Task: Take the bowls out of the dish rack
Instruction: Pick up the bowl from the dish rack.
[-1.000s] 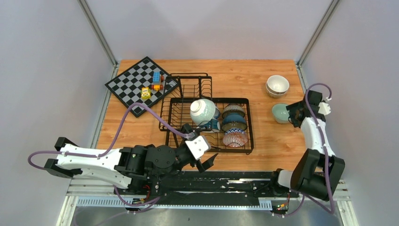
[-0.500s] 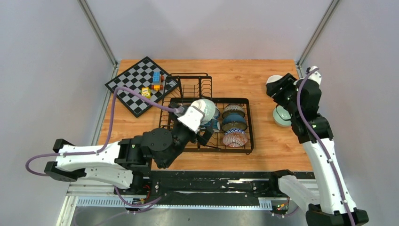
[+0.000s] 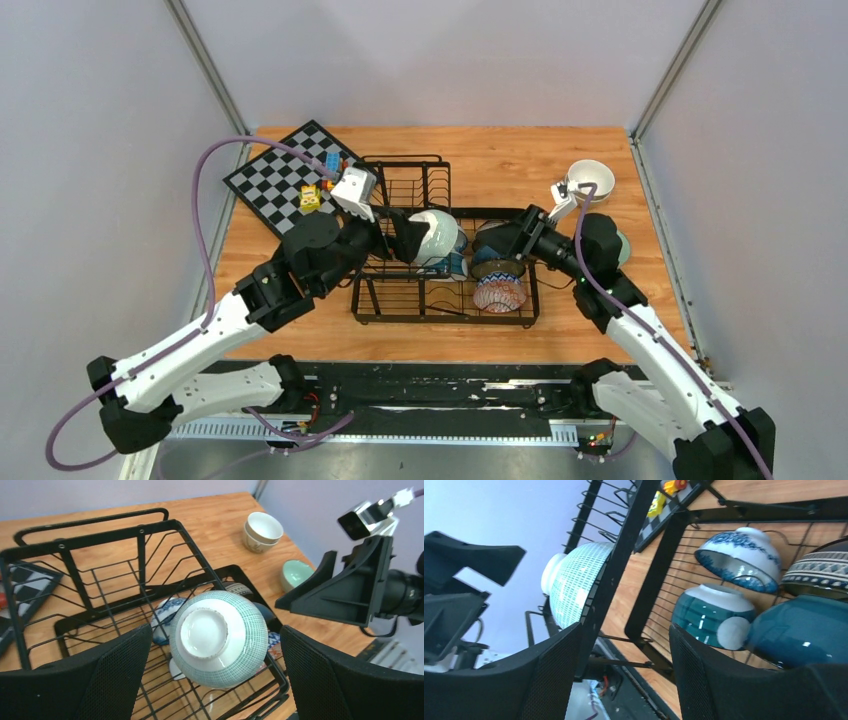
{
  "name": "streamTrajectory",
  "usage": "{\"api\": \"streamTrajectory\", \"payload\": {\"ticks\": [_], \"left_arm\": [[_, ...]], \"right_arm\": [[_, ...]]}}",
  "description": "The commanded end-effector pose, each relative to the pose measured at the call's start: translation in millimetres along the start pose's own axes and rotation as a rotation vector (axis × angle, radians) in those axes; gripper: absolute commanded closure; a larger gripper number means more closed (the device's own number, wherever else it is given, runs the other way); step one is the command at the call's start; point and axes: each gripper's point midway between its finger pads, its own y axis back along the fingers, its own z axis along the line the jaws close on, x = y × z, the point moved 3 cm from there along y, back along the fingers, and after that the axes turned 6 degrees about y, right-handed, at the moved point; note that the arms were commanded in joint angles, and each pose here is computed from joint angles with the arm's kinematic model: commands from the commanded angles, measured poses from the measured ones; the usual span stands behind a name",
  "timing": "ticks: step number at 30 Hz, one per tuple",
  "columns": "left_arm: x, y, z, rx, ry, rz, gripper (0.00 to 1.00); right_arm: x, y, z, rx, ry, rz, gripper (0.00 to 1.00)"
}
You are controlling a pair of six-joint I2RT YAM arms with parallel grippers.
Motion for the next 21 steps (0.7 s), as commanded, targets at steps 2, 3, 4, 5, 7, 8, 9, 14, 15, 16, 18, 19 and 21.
{"api": "streamTrajectory", "payload": {"ticks": [2,3,4,5,7,8,9,14,15,16,18,19,21], "left_arm": [[-9,-6,-19,0.21,0.229,-0.017,0.01],[-10,-8,-18,0.219,0.243,-0.021,0.02],[-10,-9,-17,0.226,0.253,-0.023,0.03],[-11,-10,-16,0.227,0.263,-0.021,0.03],[-9,-15,-10,0.208,0.286,-0.013,0.05],[-7,-19,-3,0.189,0.306,-0.007,0.07],[-5,-21,2,0.175,0.33,-0.001,0.11],[6,-25,17,0.155,0.403,0.003,0.21],[7,-24,20,0.144,0.401,0.002,0.22],[9,-23,22,0.135,0.399,0.004,0.23],[14,-23,24,0.128,0.397,0.014,0.25],[16,-24,25,0.126,0.398,0.021,0.26],[21,-25,25,0.127,0.403,0.034,0.29]], "right_arm": [[-14,-2,48,-0.277,-0.015,-0.04,0.31],[-13,-5,48,-0.287,-0.033,-0.032,0.3],[-13,-6,48,-0.301,-0.053,-0.035,0.3],[-13,-8,49,-0.318,-0.074,-0.044,0.3],[-12,-12,47,-0.334,-0.124,-0.051,0.29],[-12,-14,48,-0.348,-0.14,-0.051,0.29],[-11,-17,48,-0.354,-0.157,-0.045,0.29],[-6,-25,48,-0.362,-0.208,-0.016,0.29],[-6,-26,49,-0.364,-0.21,-0.013,0.29],[-5,-27,50,-0.365,-0.215,-0.006,0.29],[-4,-29,53,-0.377,-0.224,0.005,0.3],[-3,-30,55,-0.38,-0.231,0.013,0.31],[-1,-32,57,-0.386,-0.24,0.03,0.33]]}}
